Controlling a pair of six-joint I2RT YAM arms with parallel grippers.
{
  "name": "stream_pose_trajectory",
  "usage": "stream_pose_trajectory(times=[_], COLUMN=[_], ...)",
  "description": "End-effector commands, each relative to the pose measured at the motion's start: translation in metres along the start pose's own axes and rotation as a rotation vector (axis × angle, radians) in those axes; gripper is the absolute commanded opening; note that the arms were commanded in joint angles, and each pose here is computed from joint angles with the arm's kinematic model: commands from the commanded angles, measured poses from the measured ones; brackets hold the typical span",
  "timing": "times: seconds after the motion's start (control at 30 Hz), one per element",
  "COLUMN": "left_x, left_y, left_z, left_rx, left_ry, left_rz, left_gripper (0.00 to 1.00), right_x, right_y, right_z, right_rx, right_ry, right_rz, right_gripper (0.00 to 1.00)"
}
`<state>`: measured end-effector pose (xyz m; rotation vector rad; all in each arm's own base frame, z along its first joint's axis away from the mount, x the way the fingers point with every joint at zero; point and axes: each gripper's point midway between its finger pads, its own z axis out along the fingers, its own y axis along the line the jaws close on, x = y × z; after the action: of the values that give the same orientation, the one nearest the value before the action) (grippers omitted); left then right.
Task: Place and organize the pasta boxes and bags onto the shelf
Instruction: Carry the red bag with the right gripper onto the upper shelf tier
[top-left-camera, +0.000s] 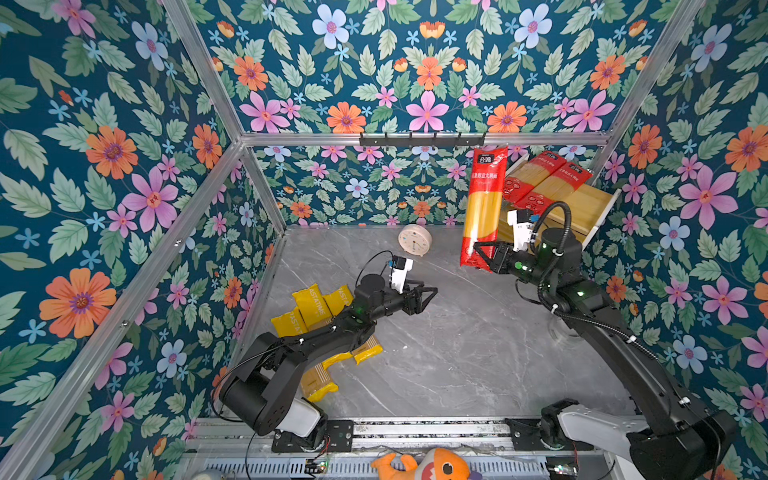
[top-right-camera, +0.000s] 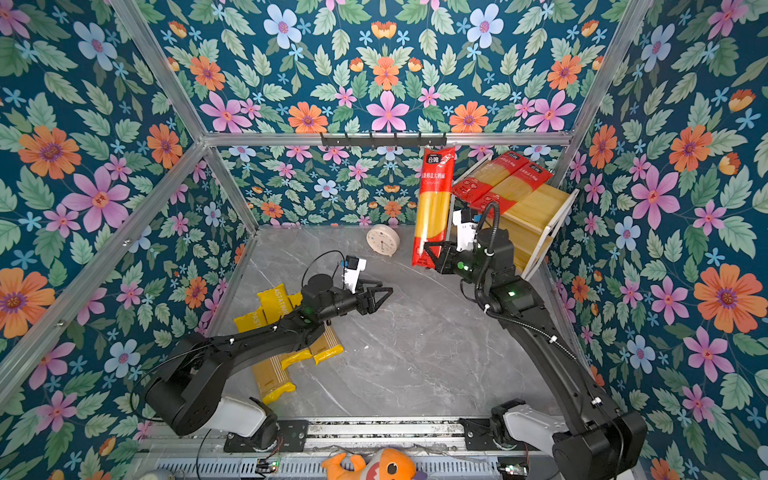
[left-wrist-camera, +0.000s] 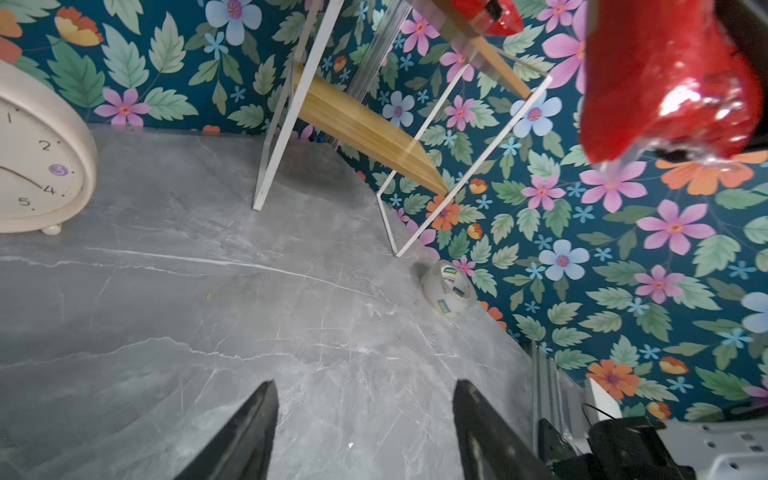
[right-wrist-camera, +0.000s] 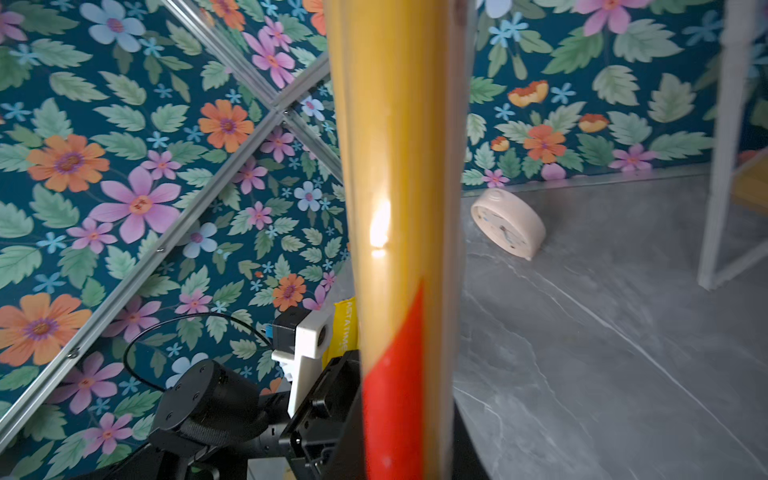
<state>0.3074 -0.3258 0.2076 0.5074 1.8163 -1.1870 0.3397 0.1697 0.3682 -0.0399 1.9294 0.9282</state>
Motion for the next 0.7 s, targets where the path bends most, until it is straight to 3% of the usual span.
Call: stream_pose_trajectory(times=[0.0, 0.67], left_x=[0.002, 0.036], left_y=[0.004, 0.016], left_z=[0.010, 0.034], left_rx=[-0.037, -0.061], left_ry=[-0.001, 0.081], left_rz=[0.028, -0.011], left_gripper=[0.69, 0.70], right_x=[-0.024, -0.090], right_y=[-0.011, -0.075], right_z=[-0.021, -0.093], right_rx=[0.056, 0.258], right_ry=[-0.053, -0.166], right_rz=[0.007, 0.332], right_gripper=[0.00, 0.00])
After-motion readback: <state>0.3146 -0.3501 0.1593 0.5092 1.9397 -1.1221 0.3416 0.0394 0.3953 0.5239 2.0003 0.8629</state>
